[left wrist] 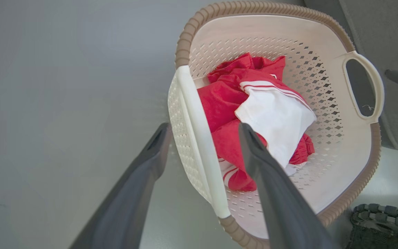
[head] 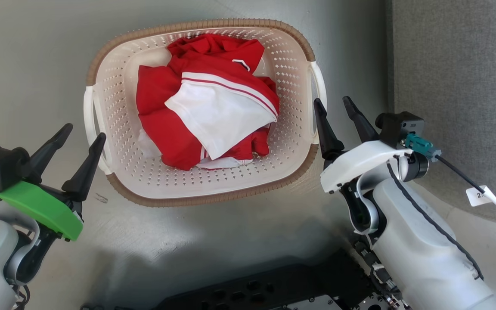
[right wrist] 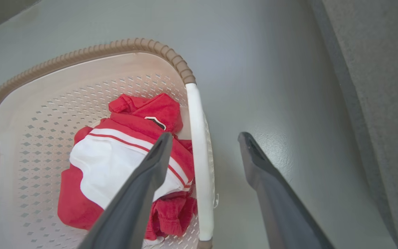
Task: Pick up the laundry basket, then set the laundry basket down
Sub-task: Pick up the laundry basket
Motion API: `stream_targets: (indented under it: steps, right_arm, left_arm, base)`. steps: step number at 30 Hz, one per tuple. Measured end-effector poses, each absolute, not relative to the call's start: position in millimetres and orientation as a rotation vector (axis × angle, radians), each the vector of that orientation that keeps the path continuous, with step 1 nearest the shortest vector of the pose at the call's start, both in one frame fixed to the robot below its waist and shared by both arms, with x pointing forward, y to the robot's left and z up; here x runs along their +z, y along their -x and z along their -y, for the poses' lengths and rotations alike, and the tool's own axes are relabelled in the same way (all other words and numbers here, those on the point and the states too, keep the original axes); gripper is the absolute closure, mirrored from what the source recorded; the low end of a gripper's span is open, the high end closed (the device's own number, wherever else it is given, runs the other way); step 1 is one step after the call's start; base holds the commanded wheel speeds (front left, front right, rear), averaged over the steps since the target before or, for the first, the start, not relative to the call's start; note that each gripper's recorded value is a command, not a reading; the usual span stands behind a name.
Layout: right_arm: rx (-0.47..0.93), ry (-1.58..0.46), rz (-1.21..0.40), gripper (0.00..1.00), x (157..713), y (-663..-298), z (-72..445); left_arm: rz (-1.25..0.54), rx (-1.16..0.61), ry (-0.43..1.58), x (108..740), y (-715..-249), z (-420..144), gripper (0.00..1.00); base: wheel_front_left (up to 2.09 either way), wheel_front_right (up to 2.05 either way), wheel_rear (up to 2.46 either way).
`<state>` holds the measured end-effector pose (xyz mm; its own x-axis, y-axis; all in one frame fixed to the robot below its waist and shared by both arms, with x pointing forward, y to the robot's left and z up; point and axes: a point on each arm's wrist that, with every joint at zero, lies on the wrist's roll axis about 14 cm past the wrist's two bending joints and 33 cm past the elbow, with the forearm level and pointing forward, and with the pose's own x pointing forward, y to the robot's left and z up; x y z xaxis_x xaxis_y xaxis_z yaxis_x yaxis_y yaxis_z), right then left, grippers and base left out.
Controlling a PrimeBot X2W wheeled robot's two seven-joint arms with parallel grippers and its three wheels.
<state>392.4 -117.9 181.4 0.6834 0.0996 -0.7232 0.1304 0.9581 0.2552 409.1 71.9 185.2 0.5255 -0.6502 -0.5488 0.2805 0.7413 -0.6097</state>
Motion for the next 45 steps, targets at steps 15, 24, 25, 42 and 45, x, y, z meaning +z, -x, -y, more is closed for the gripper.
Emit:
stream_targets:
  steps: [15,24,25,42,45]
  right_arm:
    - [-0.012,-0.336,-0.896,0.00,160.0,-385.5,109.8]
    - [-0.013,-0.347,-0.936,0.00,149.1,-379.7,108.3]
    - [-0.009,-0.348,-0.940,0.00,148.2,-379.5,107.2]
    - [0.008,-0.347,-0.952,0.00,143.7,-382.5,104.8]
    - [0.011,-0.346,-0.949,0.30,143.4,-385.0,104.4]
  left_arm:
    - [-0.944,-0.596,0.490,157.6,-397.3,-72.2,0.00]
    - [-0.964,-0.632,0.484,146.6,-398.5,-66.3,0.00]
    - [-0.968,-0.636,0.479,145.0,-398.2,-66.4,0.00]
    - [-0.997,-0.670,0.475,134.9,-400.0,-57.6,0.00]
    - [-1.002,-0.675,0.474,134.4,-398.7,-56.7,0.00]
  base:
    - [0.00,0.00,0.00]
    - [0.00,0.00,0.00]
    - [0.00,0.00,0.00]
    - [0.00,0.00,0.00]
    - [0.00,0.00,0.00]
